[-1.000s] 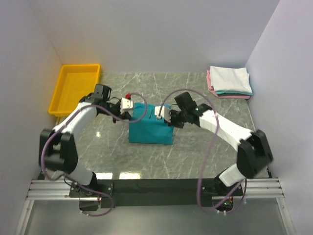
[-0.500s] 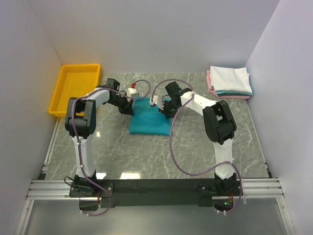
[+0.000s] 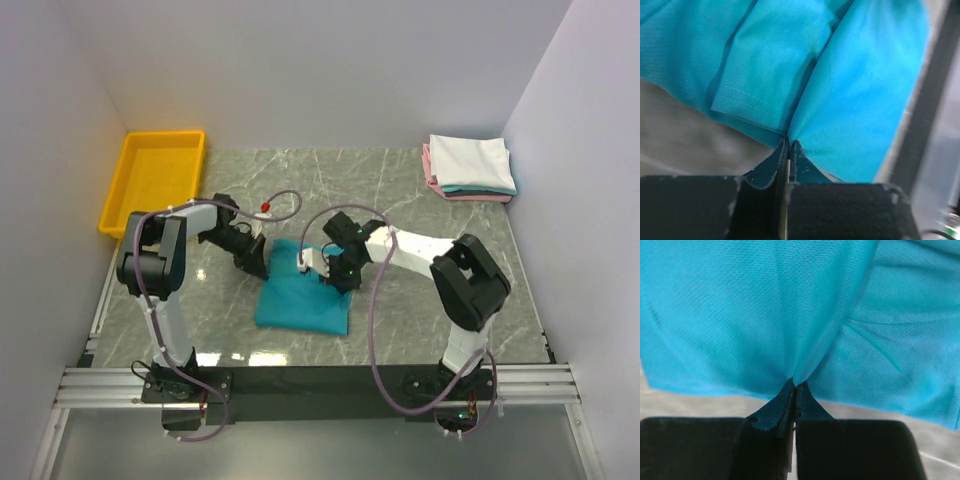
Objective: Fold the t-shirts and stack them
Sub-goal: Fold the tshirt
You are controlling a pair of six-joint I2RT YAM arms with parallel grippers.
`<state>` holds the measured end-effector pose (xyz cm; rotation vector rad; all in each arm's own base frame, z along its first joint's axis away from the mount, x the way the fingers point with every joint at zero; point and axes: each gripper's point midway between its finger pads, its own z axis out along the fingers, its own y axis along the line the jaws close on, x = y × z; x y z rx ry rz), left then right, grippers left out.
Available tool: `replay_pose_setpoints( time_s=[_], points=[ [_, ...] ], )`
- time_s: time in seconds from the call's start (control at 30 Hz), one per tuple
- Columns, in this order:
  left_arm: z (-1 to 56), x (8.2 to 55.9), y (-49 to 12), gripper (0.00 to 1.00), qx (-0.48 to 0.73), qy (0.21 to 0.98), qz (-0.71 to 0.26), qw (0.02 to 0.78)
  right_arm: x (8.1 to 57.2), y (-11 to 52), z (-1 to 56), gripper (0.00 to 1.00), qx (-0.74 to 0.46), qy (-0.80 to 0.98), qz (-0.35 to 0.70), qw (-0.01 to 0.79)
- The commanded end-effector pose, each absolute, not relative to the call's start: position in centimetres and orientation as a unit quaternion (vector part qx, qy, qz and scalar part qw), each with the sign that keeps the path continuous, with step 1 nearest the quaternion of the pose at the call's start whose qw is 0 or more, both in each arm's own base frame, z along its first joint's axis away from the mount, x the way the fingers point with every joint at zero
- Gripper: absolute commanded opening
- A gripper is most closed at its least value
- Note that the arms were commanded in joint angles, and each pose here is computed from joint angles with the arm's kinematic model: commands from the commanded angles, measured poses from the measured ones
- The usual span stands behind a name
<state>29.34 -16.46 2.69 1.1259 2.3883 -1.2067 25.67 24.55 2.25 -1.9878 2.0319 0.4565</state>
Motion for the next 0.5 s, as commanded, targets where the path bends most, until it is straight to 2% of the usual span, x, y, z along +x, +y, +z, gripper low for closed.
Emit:
replay_pose_setpoints(
  time_s=[0.0, 0.03, 0.07, 0.1, 0.13, 0.17, 0.33, 0.47],
  points=[
    [6.7, 26.3, -17.3, 0.06, 0.375, 0.794, -0.459, 0.132, 22.4, 24.6, 4.0, 0.01, -0.668, 0.71, 0.181, 0.129],
    [7.0, 25.3, -17.4, 0.08, 0.375, 0.789, -0.469, 0.13, 22.1, 24.7, 5.0, 0.12, -0.663, 0.712, 0.186, 0.137],
    [7.5, 25.0, -17.3, 0.24, 0.38, 0.782, -0.474, 0.141, 22.2, 25.0, 6.0, 0.21, -0.65, 0.72, 0.195, 0.145],
    [9.0, 25.0, -17.5, 0.3, 0.384, 0.769, -0.483, 0.167, 22.1, 25.3, 6.9, 0.4, -0.644, 0.721, 0.209, 0.149],
    [9.6, 25.2, -17.0, 0.33, 0.381, 0.766, -0.483, 0.184, 22.6, 25.7, 8.7, 0.5, -0.637, 0.72, 0.22, 0.163],
    [10.3, 25.5, -16.8, 0.37, 0.383, 0.762, -0.481, 0.202, 23.7, 25.2, 9.6, 0.55, -0.609, 0.739, 0.229, 0.177],
    [14.4, 28.8, -15.6, 0.41, 0.428, 0.735, -0.416, 0.323, 28.8, 25.1, 14.1, 0.57, -0.523, 0.769, 0.27, 0.251],
    [15.6, 29.1, -16.6, 0.57, 0.482, 0.693, -0.378, 0.381, 31.5, 27.3, 15.5, 0.51, -0.445, 0.795, 0.333, 0.244]
  ],
)
